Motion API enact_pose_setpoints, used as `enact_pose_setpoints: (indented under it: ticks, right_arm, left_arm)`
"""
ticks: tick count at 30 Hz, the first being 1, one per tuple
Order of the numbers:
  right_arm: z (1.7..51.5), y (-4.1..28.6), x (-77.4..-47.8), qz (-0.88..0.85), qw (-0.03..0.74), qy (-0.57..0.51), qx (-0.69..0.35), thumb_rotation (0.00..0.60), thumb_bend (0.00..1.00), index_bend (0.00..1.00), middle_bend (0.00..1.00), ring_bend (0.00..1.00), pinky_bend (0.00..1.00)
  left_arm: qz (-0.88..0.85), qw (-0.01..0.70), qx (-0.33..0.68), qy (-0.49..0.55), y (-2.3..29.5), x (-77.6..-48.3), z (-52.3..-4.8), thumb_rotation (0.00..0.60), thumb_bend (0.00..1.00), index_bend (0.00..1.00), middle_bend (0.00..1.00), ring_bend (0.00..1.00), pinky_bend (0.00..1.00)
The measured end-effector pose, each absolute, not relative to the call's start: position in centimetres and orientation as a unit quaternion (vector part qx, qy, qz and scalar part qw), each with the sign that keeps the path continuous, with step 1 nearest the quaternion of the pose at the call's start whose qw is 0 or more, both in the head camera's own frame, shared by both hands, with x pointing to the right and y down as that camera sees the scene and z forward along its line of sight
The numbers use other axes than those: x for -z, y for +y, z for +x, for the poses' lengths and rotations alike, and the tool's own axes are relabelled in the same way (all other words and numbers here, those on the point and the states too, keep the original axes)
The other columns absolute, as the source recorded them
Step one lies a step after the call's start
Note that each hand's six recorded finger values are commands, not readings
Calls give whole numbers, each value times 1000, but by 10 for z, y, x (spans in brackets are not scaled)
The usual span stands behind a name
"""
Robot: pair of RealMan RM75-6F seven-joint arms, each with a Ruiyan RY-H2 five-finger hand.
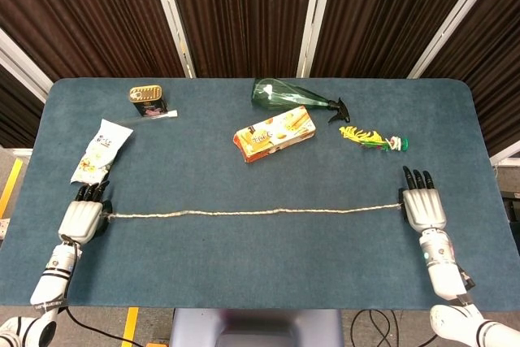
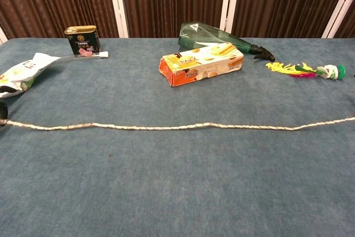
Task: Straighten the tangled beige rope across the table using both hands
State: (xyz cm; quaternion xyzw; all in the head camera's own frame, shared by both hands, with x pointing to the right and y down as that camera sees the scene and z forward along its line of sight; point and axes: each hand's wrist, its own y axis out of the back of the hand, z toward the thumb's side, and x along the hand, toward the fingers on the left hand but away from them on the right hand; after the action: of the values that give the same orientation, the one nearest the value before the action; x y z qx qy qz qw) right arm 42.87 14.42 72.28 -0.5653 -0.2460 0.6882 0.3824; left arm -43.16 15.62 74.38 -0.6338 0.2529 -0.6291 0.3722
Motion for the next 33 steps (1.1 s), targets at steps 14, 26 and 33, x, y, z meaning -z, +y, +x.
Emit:
enact_pose_setpoints:
  ticks: [14, 26, 33]
  right_arm:
    - [436, 150, -723, -563, 366, -222, -707, 600, 447, 30, 0, 0, 0]
    - [432, 158, -652, -564, 390, -321, -653, 600, 363, 0, 0, 0, 0]
    - [431, 201, -576, -557, 447, -385, -585, 600, 333, 0, 0, 0, 0]
  left_arm:
    - [-649, 352, 618, 271, 155, -735, -433, 600, 436, 0, 0, 0, 17]
    - [-654, 361, 570, 343, 157, -669, -435, 600, 420, 0, 0, 0, 21]
    - [-645, 381, 553, 364, 188, -613, -430, 600, 418, 0, 0, 0, 22]
